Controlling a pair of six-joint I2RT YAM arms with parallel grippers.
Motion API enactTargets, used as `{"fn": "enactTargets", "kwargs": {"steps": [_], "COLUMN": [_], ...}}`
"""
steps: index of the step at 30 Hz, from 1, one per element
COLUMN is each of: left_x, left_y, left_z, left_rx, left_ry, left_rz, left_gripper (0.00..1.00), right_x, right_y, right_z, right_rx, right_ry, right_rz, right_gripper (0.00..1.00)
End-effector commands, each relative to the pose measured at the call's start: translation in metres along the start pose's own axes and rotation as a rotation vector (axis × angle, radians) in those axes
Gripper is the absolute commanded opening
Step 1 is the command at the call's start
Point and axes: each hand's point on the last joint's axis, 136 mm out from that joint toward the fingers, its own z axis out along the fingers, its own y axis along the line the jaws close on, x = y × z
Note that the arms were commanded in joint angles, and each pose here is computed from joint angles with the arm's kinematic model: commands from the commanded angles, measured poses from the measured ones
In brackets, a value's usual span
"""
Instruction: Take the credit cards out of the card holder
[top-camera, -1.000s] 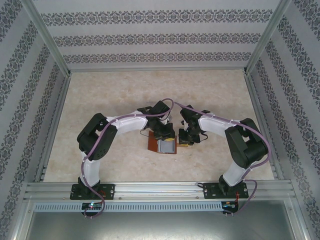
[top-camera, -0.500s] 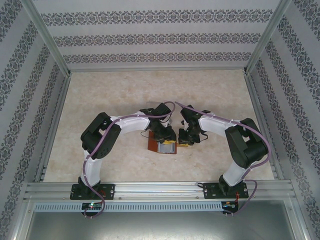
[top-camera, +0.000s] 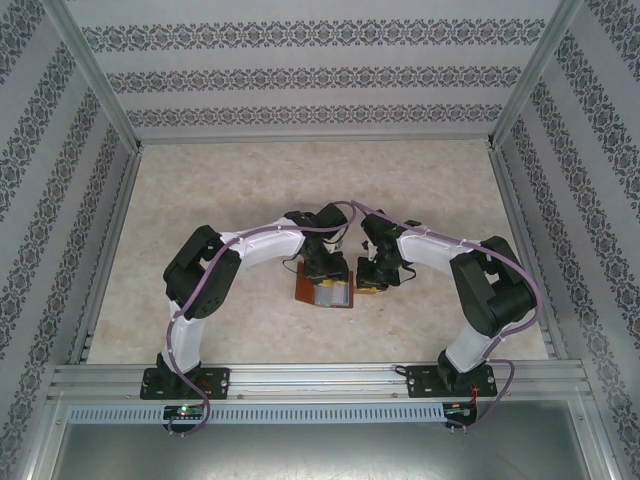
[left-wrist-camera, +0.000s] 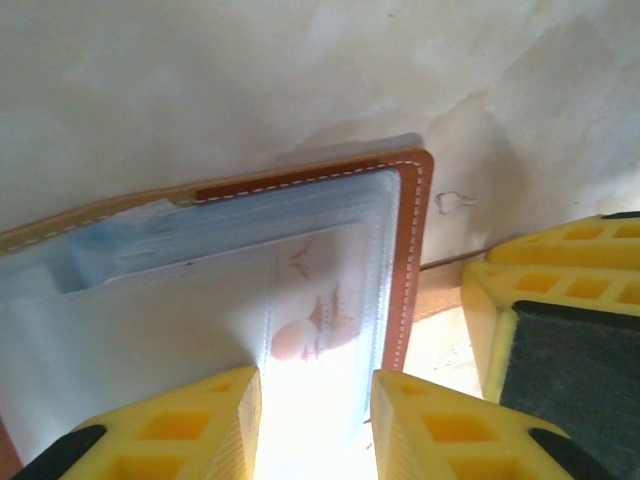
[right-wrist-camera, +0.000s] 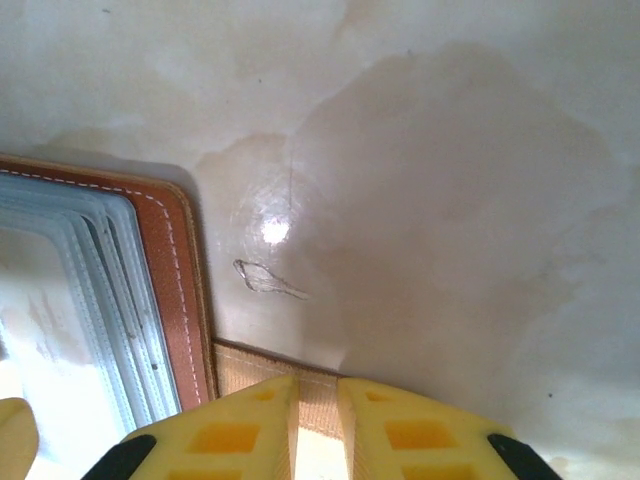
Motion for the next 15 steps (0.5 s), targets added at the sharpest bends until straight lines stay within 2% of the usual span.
{"fn": "enactTargets", "kwargs": {"steps": [1,15], "left_x": [0.008,0.005], "left_y": [0.017,0.034], "left_z": [-0.001,-0.019], "left_rx": [-0.136,-0.277], "left_ry": [0.013,-0.014], "left_rz": [0.033,0.054], "left_gripper": [0.35,0.42], "right_x": [0.007,0.005], "right_y": [-0.014,-0.011], "right_z": [0.012,0.011], "right_rx": [0.042,0.035], "right_ry": [0.027,0.031], "right_rz": [0.015,0.013], "right_gripper": [0.21,0.22]}}
